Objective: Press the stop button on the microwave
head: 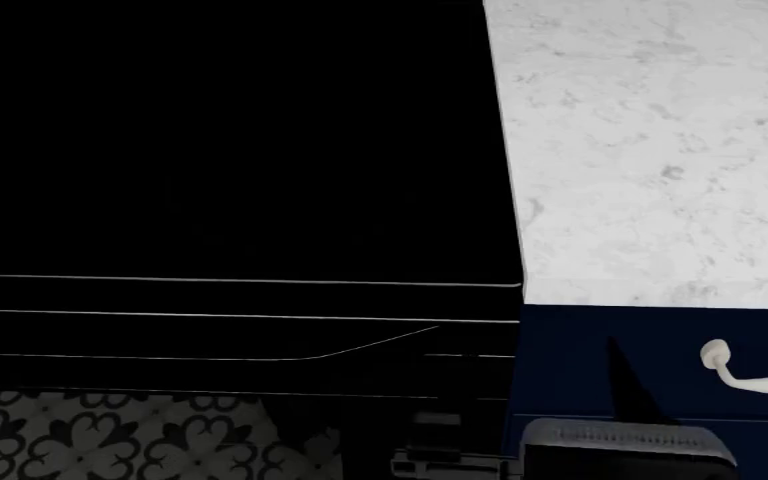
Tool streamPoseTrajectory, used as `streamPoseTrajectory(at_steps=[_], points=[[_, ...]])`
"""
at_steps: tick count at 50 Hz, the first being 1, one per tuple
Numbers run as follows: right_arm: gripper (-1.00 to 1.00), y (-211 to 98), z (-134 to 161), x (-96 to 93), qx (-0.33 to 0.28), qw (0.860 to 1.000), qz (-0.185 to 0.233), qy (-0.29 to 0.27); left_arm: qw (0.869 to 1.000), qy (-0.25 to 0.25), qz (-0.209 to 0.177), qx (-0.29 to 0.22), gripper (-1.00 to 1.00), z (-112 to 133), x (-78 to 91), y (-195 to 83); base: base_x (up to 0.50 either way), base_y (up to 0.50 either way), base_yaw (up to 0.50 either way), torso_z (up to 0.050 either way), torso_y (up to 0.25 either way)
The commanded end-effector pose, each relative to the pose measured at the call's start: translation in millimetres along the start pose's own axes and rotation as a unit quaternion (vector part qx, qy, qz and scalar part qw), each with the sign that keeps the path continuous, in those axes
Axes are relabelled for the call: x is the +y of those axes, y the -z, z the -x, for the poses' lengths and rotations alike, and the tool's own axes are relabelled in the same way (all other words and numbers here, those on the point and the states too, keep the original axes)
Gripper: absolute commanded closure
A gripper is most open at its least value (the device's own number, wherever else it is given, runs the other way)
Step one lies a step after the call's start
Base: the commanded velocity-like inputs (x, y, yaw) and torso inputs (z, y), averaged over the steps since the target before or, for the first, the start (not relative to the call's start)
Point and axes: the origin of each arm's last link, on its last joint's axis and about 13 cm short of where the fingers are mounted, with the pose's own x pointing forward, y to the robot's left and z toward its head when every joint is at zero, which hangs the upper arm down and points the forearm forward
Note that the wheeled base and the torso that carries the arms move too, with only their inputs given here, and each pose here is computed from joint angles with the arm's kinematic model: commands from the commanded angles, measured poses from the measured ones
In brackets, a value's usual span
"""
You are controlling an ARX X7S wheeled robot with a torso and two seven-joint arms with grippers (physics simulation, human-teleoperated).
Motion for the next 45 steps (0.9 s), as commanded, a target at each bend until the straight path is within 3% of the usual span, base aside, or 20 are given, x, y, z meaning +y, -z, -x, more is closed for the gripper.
streamPoseTrajectory(at_steps=[1,2,4,5,8,9,10,11,15,18,21,30,45], points=[[-1.0,-63.5,-4.3,-1.4,-0.082,0.997,0.009,0.01,0.989,-0.087,-0.008,0.12,-1.0,1.2,33.9,69.9,0.0,0.0,0.0,0.0,0.0],[-1.0,-69.6,-5.5,-2.2,-0.093,0.996,0.009,0.013,0.989,-0.07,0.029,0.129,-1.0,1.1,33.8,74.9,0.0,0.0,0.0,0.0,0.0],[-1.0,-83.6,-9.3,-3.3,-0.109,0.994,0.01,0.015,0.982,-0.094,0.005,0.163,-1.0,7.4,35.9,83.6,0.0,0.0,0.0,0.0,0.0],[-1.0,-89.6,-11.4,-3.4,-0.113,0.993,0.009,0.015,0.98,-0.083,0.04,0.178,-1.0,11.3,36.6,87.1,0.0,0.0,0.0,0.0,0.0],[-1.0,-102.4,-16.1,-3.6,-0.127,0.992,0.011,0.017,0.971,-0.086,0.058,0.216,-1.0,20.6,39.2,95.1,0.0,0.0,0.0,0.0,0.0],[-1.0,-108.8,-19.1,-4.6,-0.132,0.991,0.007,0.017,0.967,-0.096,0.047,0.231,-1.0,25.8,40.7,99.0,0.0,0.0,0.0,0.0,0.0],[-1.0,-113.4,-21.4,-5.3,-0.135,0.991,0.005,0.018,0.965,-0.092,0.064,0.236,-1.0,28.9,41.2,101.3,0.0,0.0,0.0,0.0,0.0],[-1.0,-120.1,-25.8,-6.4,-0.141,0.99,0.003,0.023,0.961,-0.099,0.053,0.253,-1.0,34.5,42.1,105.4,0.0,0.0,0.0,0.0,0.0],[-1.0,-138.8,-36.8,-5.5,-0.15,0.988,-0.001,0.021,0.942,-0.1,0.082,0.311,-1.0,54.0,41.9,118.6,0.0,0.0,0.0,0.0,0.0],[-1.0,-152.1,-43.3,-3.4,-0.157,0.987,0.001,0.017,0.935,-0.103,0.079,0.329,-1.0,62.9,40.4,124.1,0.0,0.0,0.0,0.0,0.0],[-1.0,-172.8,-50.9,0.3,-0.168,0.986,0.002,0.01,0.92,-0.096,0.092,0.368,-1.0,73.7,36.0,130.5,0.0,0.0,0.0,0.0,0.0],[-1.0,-211.2,-79.3,9.3,-0.157,0.988,-0.007,-0.003,0.919,-0.094,0.086,0.374,-1.0,75.5,35.2,131.5,0.0,0.0,0.0,0.0,0.0],[-1.0,-309.1,-139.0,26.3,-0.147,0.989,-0.002,0.011,0.919,-0.094,0.086,0.374,-1.0,75.5,35.2,131.5,0.0,0.0,0.0,0.0,0.0]])
